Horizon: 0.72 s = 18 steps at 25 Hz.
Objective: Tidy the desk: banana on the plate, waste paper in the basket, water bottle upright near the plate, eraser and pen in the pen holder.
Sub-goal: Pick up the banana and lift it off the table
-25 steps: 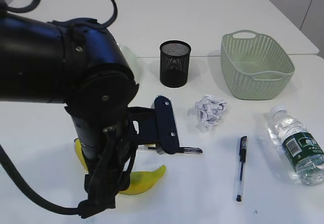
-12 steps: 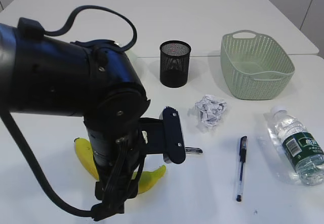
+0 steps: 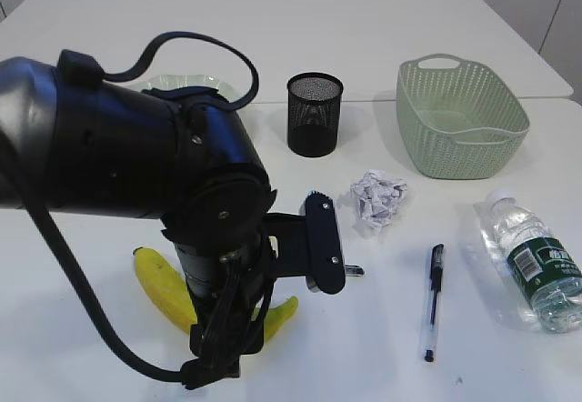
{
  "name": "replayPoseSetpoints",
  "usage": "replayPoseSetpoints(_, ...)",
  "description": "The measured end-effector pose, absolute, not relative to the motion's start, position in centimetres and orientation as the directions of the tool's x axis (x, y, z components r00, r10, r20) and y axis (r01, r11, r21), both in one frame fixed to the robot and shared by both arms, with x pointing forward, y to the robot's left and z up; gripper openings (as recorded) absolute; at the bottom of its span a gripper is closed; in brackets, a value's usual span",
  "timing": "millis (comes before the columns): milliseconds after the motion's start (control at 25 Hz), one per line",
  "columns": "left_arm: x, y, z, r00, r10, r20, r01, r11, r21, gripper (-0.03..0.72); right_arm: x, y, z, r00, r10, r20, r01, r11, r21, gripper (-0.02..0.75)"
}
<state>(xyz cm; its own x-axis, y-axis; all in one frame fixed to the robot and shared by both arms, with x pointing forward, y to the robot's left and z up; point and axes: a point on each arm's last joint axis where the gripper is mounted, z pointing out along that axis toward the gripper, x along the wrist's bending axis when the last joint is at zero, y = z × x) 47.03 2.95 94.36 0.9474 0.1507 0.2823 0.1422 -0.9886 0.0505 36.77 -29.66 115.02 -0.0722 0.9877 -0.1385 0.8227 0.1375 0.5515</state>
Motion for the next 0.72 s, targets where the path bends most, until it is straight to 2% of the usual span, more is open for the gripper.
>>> replayPoseSetpoints(360,47.2,2.9,93.8,0.948,0.136,0.287,0.133,-0.991,0.030,0.549,36.8,-29.7,115.0,-0.072,0.988,-0.138,0.823,0.137,0.552,0.305)
replayPoseSetpoints(720,49.3,4.8,93.8,0.934,0.202,0.294,0.203,-0.979,0.026,0.549,36.8,-29.7,115.0,-0.072,0.988,-0.138,0.823,0.137,0.552,0.305)
